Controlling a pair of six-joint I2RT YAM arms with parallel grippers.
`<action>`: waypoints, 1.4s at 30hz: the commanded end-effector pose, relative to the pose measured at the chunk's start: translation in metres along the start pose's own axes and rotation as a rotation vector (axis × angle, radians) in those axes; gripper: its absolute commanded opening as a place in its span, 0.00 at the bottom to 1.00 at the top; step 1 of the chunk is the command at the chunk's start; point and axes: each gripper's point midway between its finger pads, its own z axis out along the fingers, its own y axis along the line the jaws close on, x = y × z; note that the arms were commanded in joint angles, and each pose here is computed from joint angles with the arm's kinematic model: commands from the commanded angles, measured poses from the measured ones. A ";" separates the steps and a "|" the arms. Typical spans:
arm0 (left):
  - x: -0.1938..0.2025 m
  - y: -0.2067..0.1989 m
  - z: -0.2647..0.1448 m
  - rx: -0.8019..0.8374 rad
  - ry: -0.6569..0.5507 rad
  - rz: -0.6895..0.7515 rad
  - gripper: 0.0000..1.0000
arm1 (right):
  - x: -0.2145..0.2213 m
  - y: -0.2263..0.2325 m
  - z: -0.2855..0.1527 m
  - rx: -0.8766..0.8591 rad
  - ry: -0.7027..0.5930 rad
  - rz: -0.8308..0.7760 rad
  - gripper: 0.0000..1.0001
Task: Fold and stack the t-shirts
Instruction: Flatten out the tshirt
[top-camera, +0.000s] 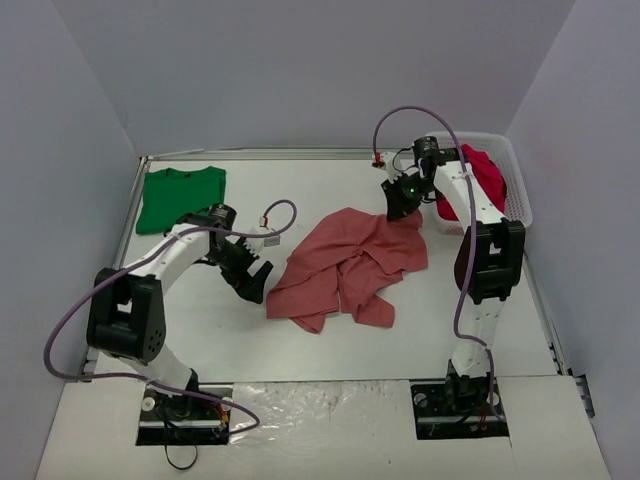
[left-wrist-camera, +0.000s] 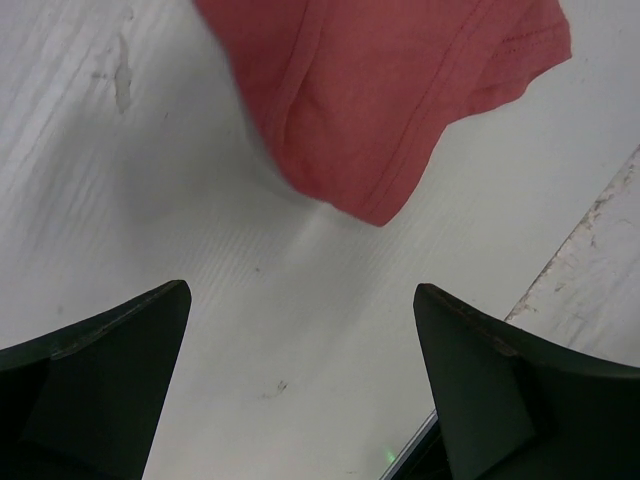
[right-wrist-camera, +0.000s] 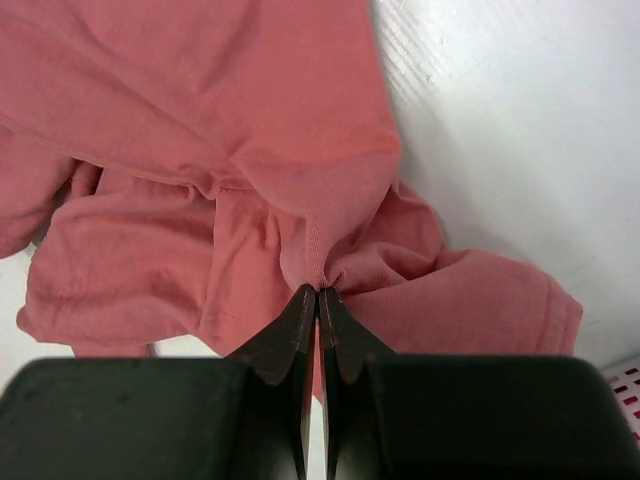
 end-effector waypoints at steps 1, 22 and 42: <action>-0.024 -0.010 0.011 0.094 -0.010 0.016 0.94 | 0.007 0.010 -0.007 -0.029 0.010 0.003 0.00; 0.009 -0.021 0.080 0.215 0.219 -0.021 0.54 | 0.027 0.015 -0.011 -0.080 -0.019 0.026 0.00; -0.092 0.076 -0.089 -0.534 -0.041 0.011 0.02 | -0.028 -0.003 -0.104 0.120 -0.184 -0.002 0.00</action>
